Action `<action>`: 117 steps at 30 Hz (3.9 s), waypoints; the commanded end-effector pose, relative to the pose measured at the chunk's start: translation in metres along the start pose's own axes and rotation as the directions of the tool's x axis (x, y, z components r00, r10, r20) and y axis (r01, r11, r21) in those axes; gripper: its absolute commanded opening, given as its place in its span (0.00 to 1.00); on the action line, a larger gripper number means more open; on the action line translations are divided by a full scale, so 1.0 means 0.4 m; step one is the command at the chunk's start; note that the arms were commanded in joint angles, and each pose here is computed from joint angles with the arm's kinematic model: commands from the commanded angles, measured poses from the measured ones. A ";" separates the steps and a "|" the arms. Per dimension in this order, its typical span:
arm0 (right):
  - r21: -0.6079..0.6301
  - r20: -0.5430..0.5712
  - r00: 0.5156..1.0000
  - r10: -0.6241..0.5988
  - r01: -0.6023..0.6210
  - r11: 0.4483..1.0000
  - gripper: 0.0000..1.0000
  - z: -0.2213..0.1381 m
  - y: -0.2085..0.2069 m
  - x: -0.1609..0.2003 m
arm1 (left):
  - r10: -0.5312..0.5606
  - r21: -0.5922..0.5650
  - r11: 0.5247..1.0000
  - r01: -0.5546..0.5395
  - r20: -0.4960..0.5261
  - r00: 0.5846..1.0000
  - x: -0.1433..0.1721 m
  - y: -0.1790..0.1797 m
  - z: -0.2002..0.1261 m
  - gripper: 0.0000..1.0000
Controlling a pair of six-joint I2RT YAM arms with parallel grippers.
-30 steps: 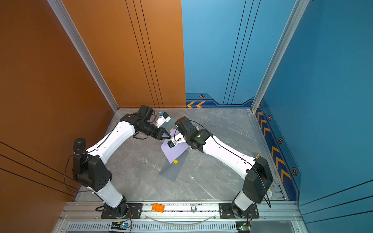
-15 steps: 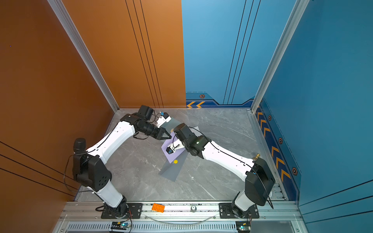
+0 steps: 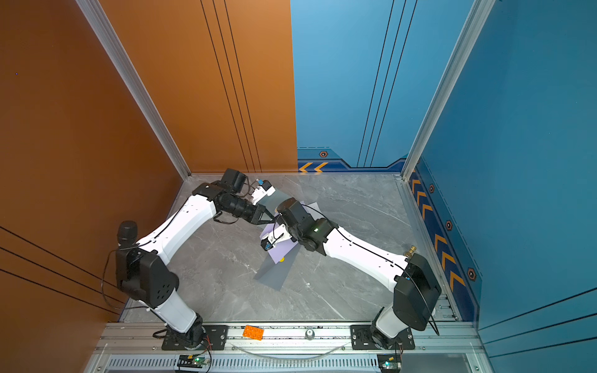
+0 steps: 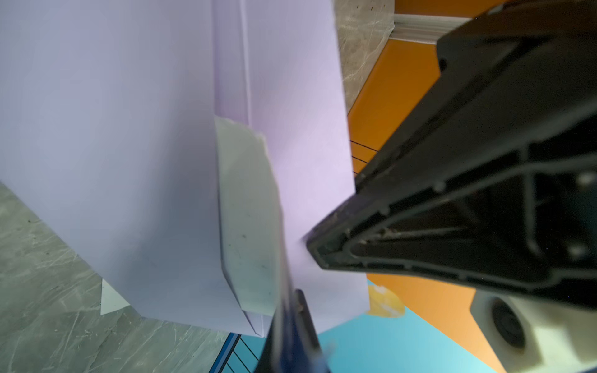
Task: Fold the letter paper in half and place it into the envelope
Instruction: Place the letter paper in the envelope.
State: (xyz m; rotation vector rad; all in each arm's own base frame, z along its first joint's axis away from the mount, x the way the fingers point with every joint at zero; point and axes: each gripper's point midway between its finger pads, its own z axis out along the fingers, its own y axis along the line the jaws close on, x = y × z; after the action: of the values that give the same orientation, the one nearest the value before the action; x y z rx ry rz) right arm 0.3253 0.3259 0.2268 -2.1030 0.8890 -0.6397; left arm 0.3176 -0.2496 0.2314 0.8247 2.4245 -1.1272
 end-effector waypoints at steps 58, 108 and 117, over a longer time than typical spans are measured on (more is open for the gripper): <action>-0.220 0.206 0.931 0.301 -0.255 0.941 0.00 -0.040 0.100 -0.064 | 0.021 -0.048 0.999 -0.021 -0.003 1.000 0.069 -0.084 -0.045 0.00; -0.173 0.015 0.944 0.330 -0.322 0.931 0.00 -0.015 0.114 -0.041 | 0.016 -0.111 0.993 -0.027 -0.101 0.995 0.106 -0.089 -0.006 0.00; -0.140 0.101 0.943 0.316 -0.301 0.943 0.00 -0.014 0.111 -0.068 | 0.013 -0.092 0.995 -0.025 -0.125 0.992 0.119 -0.096 -0.006 0.00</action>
State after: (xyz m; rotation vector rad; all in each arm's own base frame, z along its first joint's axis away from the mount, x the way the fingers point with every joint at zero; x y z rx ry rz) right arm 0.2903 0.3204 0.1851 -2.0559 1.2292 -0.3090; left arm 0.2625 -0.2482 0.2268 0.8684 2.5403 -0.9504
